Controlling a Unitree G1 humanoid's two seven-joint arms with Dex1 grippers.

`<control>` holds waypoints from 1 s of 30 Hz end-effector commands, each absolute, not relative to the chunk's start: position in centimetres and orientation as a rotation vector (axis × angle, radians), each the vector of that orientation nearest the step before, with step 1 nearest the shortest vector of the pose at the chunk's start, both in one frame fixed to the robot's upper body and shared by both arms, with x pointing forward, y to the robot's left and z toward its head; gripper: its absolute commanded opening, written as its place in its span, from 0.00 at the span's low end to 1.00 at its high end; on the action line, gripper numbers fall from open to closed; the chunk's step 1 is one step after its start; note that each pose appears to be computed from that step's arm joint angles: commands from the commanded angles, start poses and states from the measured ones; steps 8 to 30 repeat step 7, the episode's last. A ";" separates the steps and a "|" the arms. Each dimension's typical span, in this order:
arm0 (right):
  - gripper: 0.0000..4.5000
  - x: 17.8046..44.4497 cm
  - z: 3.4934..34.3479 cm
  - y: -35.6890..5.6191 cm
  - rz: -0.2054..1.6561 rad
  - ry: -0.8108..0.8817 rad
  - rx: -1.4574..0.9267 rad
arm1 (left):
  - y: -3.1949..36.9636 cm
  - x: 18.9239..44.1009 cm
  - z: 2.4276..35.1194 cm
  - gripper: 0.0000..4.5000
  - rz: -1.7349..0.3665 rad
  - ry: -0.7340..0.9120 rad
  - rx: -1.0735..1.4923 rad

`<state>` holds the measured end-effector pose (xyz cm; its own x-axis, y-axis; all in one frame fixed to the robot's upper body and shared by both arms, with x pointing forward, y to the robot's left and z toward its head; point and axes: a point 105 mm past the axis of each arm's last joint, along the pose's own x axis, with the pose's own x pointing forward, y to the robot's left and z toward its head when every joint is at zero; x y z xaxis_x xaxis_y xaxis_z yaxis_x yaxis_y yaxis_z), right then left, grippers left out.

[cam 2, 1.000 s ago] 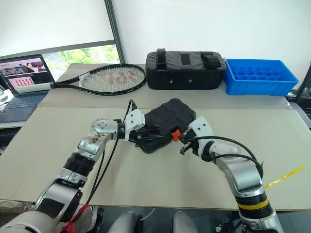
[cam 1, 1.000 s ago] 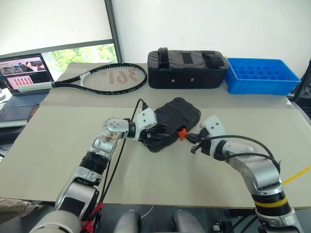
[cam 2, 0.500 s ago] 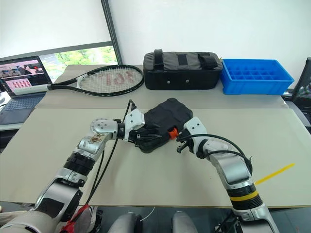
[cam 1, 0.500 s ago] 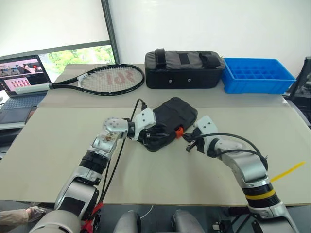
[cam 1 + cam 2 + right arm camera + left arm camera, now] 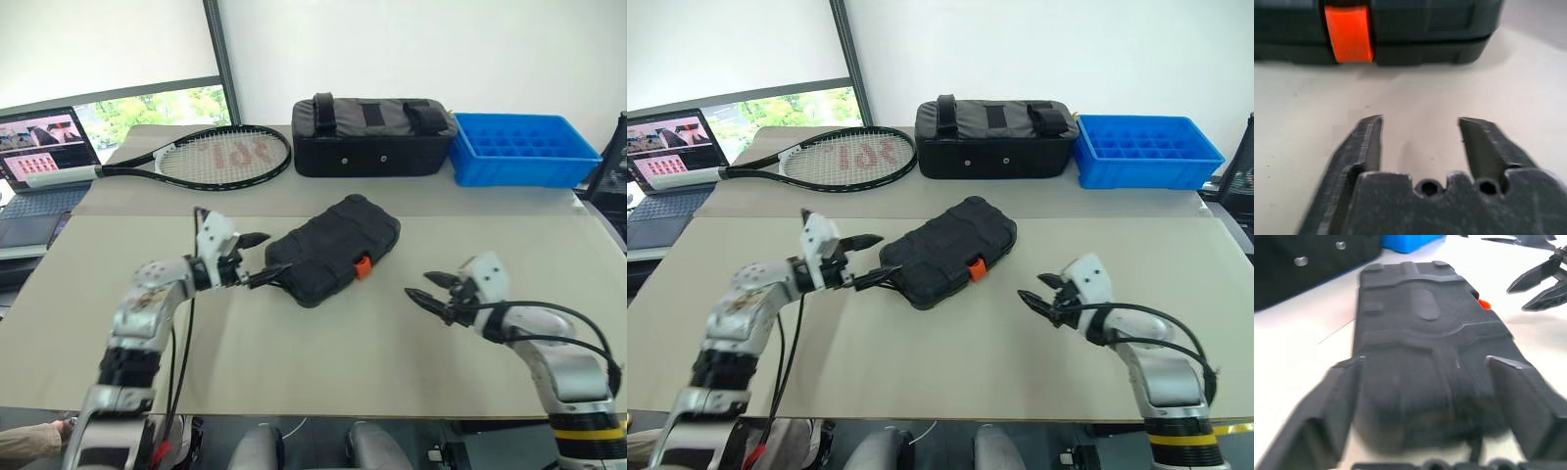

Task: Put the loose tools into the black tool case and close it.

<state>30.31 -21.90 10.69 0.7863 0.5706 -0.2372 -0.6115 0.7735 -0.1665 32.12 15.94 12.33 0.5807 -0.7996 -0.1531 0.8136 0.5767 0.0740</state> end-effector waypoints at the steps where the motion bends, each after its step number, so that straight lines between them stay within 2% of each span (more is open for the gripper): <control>1: 0.99 30.0 12.3 -24.3 0.684 0.067 -0.274 | 18.4 30.4 10.8 1.00 -0.821 0.144 0.161; 4: 0.99 29.8 11.9 -25.0 0.733 0.062 -0.270 | 18.8 29.4 8.7 1.00 -0.774 0.196 0.207; 7: 0.99 29.6 11.6 -25.2 0.775 0.055 -0.258 | 18.3 29.1 7.9 1.00 -0.793 0.208 0.207; 30: 0.99 29.6 11.6 -25.2 0.775 0.055 -0.258 | 18.3 29.1 7.9 1.00 -0.793 0.208 0.207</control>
